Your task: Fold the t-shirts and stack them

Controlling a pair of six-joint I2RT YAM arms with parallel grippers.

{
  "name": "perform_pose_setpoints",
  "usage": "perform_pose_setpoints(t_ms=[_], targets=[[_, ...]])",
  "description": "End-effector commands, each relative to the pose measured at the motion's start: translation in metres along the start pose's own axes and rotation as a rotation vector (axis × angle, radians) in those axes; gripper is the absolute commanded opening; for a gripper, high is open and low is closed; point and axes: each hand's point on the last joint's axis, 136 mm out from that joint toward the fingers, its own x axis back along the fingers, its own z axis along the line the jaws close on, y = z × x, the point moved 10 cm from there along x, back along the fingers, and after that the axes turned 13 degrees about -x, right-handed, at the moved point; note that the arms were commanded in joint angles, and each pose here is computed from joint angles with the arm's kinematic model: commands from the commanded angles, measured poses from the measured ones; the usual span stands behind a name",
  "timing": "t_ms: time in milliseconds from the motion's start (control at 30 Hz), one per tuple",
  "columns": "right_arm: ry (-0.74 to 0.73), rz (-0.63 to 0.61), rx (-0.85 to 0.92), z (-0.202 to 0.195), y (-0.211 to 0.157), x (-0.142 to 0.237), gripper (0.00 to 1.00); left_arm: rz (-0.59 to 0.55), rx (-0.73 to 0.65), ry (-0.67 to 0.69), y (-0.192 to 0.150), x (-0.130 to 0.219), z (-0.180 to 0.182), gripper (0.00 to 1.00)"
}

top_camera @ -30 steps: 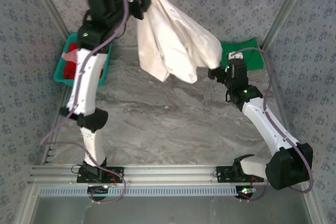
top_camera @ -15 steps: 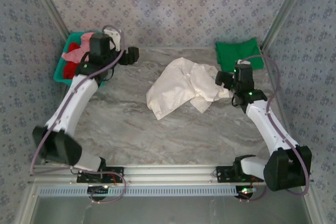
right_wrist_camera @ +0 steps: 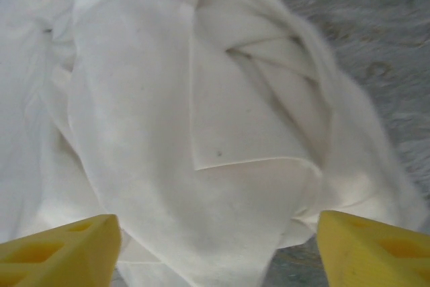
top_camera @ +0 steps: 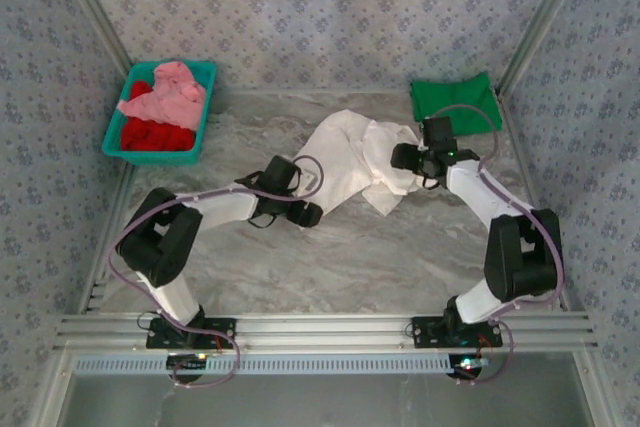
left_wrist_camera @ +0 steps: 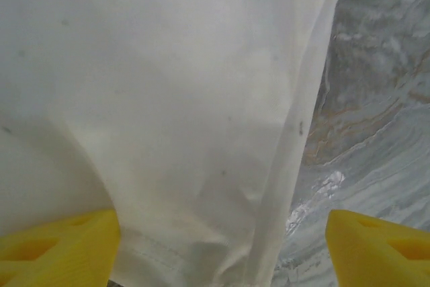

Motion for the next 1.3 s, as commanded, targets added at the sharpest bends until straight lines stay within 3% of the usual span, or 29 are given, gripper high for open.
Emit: perform_pose_setpoints(t_ms=[0, 133, 233, 300, 367, 467, 533, 567, 800, 933, 1000, 1133, 1267], targets=[[-0.004, 0.082, -0.004, 0.003, -0.001, -0.013, 0.73, -0.071, -0.005, -0.005, 0.018, -0.004, 0.005, 0.80], [-0.025, 0.138, -0.001, 0.000, -0.007, -0.033, 0.72, -0.056, 0.002, -0.011, 0.011, -0.015, 0.006, 0.77], [-0.017, 0.168, -0.003, 0.000, -0.009, -0.043, 0.59, -0.046, 0.010, -0.014, 0.008, -0.017, 0.006, 0.62], [-0.011, 0.169, -0.008, 0.000, -0.009, -0.046, 0.41, -0.040, 0.016, 0.005, 0.005, -0.016, 0.007, 0.33], [-0.002, 0.161, -0.014, 0.000, -0.007, -0.043, 0.25, -0.044, 0.022, 0.038, 0.005, -0.010, 0.009, 0.16], [0.016, 0.137, -0.013, 0.002, 0.000, -0.032, 0.09, -0.072, 0.052, 0.084, 0.007, 0.005, 0.015, 0.09], [0.026, 0.121, -0.008, 0.005, 0.004, -0.022, 0.04, -0.103, 0.080, 0.105, 0.009, 0.019, 0.021, 0.00], [0.031, 0.104, -0.006, 0.006, 0.007, -0.015, 0.00, -0.124, 0.099, 0.118, 0.010, 0.027, 0.025, 0.00], [0.052, 0.009, -0.042, -0.001, 0.010, 0.023, 0.00, -0.178, 0.150, 0.181, 0.010, 0.071, 0.040, 0.00], [0.022, 0.065, -0.062, -0.009, 0.004, 0.015, 0.48, -0.163, 0.170, 0.209, 0.004, 0.079, 0.045, 0.00], [0.005, 0.113, -0.069, -0.012, -0.001, 0.004, 0.57, -0.162, 0.185, 0.214, 0.000, 0.078, 0.048, 0.00], [-0.023, 0.198, -0.084, -0.017, -0.013, -0.020, 0.62, -0.159, 0.216, 0.219, -0.003, 0.075, 0.052, 0.00], [-0.030, 0.245, -0.078, -0.017, -0.021, -0.039, 0.59, -0.195, 0.252, 0.243, -0.005, 0.081, 0.059, 0.00]])
